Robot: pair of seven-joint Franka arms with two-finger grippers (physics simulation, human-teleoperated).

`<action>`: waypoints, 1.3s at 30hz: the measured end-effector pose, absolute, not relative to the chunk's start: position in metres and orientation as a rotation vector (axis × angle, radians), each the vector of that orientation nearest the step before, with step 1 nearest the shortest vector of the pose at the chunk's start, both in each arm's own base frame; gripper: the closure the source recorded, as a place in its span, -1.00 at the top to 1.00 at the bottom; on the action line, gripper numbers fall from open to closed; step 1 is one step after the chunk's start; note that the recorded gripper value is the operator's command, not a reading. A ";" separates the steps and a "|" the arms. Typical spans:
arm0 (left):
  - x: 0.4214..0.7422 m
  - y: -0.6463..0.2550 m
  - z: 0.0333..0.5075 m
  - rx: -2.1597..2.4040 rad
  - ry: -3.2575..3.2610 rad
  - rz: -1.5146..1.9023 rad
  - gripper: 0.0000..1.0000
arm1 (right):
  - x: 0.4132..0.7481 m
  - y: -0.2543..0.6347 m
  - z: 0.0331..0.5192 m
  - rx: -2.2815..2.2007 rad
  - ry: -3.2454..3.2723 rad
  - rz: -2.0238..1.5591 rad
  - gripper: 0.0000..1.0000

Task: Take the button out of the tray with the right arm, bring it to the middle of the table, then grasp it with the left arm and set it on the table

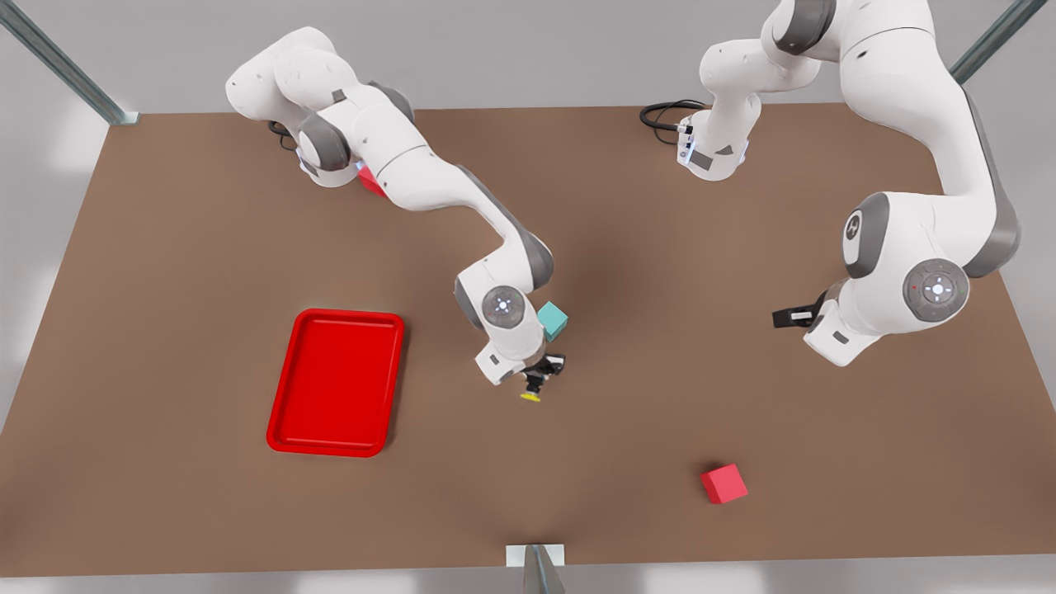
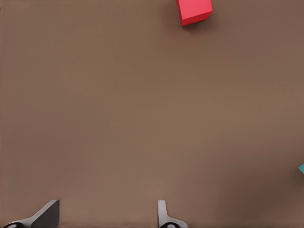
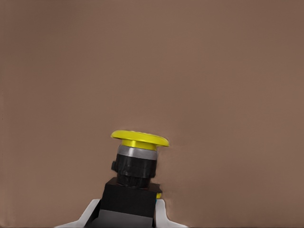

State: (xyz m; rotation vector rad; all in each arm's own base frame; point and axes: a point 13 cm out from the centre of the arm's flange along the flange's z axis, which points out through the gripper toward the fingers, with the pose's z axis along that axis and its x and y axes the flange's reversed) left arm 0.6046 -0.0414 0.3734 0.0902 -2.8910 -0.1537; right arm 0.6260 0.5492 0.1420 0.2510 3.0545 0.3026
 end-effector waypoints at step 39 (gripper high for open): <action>0.579 -0.407 0.116 -0.668 -2.905 -0.114 1.00 | 0.630 -0.006 0.463 0.254 3.137 -0.096 1.00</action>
